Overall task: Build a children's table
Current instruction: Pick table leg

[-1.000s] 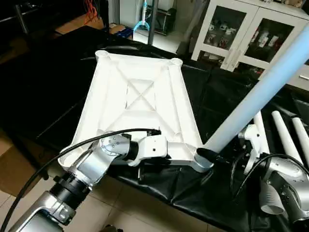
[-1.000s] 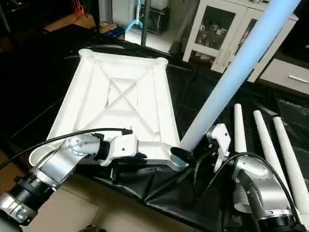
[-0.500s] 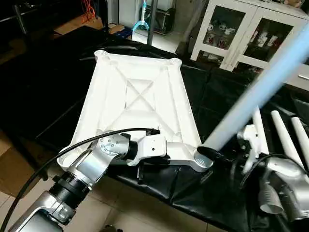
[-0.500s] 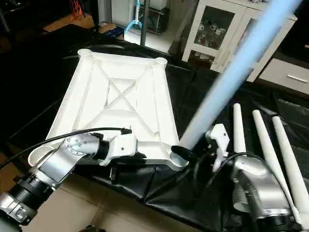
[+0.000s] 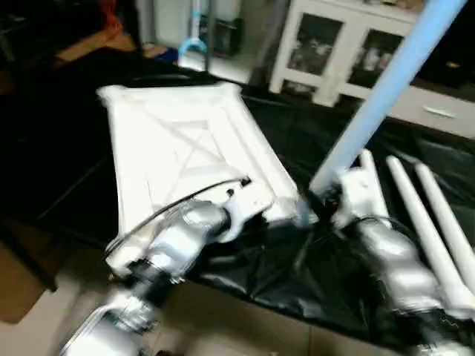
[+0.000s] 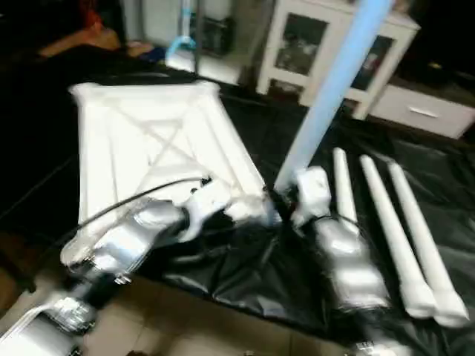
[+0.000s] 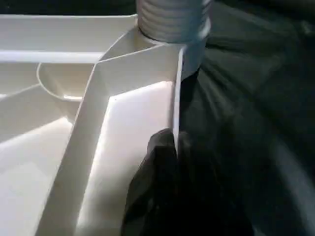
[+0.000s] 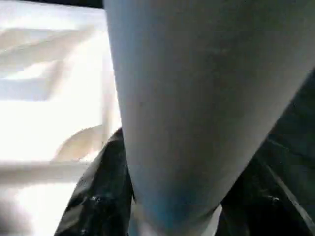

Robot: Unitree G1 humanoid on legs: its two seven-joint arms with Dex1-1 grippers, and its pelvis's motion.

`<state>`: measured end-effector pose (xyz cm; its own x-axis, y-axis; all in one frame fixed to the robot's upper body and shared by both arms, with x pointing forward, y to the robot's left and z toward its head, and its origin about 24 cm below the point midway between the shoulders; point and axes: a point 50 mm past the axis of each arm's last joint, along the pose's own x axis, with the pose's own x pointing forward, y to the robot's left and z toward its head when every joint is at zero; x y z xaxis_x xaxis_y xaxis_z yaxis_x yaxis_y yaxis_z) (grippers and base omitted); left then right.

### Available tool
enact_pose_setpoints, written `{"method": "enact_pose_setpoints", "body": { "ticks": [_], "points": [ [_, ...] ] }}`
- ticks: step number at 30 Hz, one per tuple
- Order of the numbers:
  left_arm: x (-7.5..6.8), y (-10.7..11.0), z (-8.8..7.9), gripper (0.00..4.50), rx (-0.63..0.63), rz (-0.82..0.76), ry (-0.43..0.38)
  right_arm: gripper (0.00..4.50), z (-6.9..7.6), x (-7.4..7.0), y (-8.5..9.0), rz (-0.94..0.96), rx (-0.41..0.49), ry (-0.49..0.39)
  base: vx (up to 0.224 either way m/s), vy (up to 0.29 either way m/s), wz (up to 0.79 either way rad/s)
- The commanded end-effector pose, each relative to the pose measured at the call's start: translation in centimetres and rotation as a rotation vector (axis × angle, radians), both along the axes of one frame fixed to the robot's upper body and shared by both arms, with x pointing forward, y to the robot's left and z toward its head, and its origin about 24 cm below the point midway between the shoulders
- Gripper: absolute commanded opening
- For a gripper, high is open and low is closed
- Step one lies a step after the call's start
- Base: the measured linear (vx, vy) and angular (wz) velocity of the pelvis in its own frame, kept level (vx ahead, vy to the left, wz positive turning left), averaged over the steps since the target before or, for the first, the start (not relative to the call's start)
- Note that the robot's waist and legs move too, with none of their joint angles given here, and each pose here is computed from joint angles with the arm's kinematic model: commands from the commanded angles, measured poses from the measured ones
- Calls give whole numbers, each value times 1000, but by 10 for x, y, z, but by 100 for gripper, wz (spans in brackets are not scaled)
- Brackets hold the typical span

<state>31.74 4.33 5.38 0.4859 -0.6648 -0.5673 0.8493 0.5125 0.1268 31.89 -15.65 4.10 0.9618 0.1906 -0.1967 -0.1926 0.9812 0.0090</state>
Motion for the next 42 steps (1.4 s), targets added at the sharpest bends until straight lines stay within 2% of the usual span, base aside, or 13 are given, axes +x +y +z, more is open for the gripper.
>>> {"method": "enact_pose_setpoints", "body": {
  "ticks": [1,4,5,8,17,20,24,34,36,39,41,42],
  "points": [
    [16,13,16,0,-11,135,-63,189,-43,-16,-53,-418,-119,223,-20,37,-18],
    [16,10,18,0,-14,140,-66,189,-43,-12,-48,-504,-88,223,0,0,0],
    [17,9,18,0,-9,141,-68,189,-42,-10,-43,-549,-11,219,0,0,0],
    [16,10,17,0,-1,146,-58,188,-40,-7,-38,-562,33,214,0,0,0],
    [15,16,13,0,22,162,-35,188,-36,-2,-35,-581,30,202,0,0,0],
    [15,17,13,0,22,154,-34,188,-38,-2,-34,-588,66,229,0,0,0],
    [12,18,13,0,17,103,-29,188,-40,2,-28,-482,112,295,0,0,0],
    [10,20,12,0,16,97,-29,188,-31,6,-26,-390,83,236,0,0,0],
    [9,20,12,0,6,67,-37,188,-25,7,-22,-321,77,198,0,0,0],
    [1,24,12,0,1,-52,-76,188,3,10,-13,-106,156,65,0,0,0],
    [-5,29,11,0,6,-136,-91,188,22,8,-11,41,229,7,0,0,0],
    [-5,29,11,0,6,-136,-91,188,22,8,-11,41,229,7,0,0,0]
  ]
}}
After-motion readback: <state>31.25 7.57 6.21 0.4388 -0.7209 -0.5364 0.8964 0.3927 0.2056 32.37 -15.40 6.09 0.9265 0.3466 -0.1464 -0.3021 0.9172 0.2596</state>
